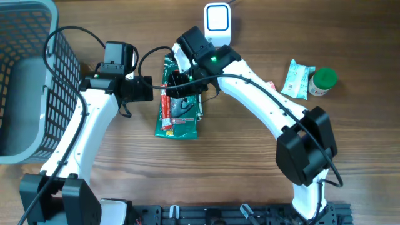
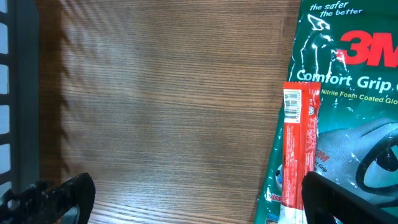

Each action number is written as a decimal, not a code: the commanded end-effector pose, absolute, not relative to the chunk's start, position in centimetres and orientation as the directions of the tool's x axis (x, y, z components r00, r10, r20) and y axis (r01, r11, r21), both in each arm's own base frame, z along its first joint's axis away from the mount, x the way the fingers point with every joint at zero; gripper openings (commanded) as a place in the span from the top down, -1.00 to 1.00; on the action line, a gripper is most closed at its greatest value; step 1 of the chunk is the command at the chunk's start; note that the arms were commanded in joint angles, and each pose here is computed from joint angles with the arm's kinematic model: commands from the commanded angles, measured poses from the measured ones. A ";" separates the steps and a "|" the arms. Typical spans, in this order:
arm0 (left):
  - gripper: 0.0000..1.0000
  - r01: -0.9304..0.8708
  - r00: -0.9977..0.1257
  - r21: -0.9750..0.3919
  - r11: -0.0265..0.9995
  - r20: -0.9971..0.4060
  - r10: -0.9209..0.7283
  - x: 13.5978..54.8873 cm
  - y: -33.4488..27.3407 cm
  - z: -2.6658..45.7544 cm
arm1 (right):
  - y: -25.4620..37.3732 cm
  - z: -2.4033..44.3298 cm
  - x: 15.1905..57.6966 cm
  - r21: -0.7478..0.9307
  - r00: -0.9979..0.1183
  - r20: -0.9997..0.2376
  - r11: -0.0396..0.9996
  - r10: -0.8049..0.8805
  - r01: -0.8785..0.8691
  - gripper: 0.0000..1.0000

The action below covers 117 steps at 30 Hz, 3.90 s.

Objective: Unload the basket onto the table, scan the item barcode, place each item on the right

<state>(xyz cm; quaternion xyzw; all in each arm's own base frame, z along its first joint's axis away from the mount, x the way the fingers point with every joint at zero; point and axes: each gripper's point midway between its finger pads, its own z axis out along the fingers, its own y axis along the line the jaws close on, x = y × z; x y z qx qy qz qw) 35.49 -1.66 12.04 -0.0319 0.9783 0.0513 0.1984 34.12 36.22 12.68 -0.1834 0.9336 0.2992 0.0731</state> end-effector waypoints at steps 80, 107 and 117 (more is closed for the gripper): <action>0.28 -0.151 -0.954 0.128 0.980 -0.278 -0.111 37.1 -10.4 -1.6 | 16.5 12.9 41.0 0.592 -0.991 -0.119 0.796 -0.068 -0.126 0.13; 0.58 -0.110 -0.952 0.122 0.986 -0.299 -0.070 38.3 -11.5 3.3 | 16.5 12.9 41.0 0.592 -0.991 -0.119 0.796 -0.067 -0.125 0.09; 0.58 -0.086 -0.959 0.141 0.986 -0.282 -0.043 37.9 -12.2 2.4 | 16.5 12.9 41.0 0.592 -0.991 -0.119 0.796 -0.068 -0.125 0.09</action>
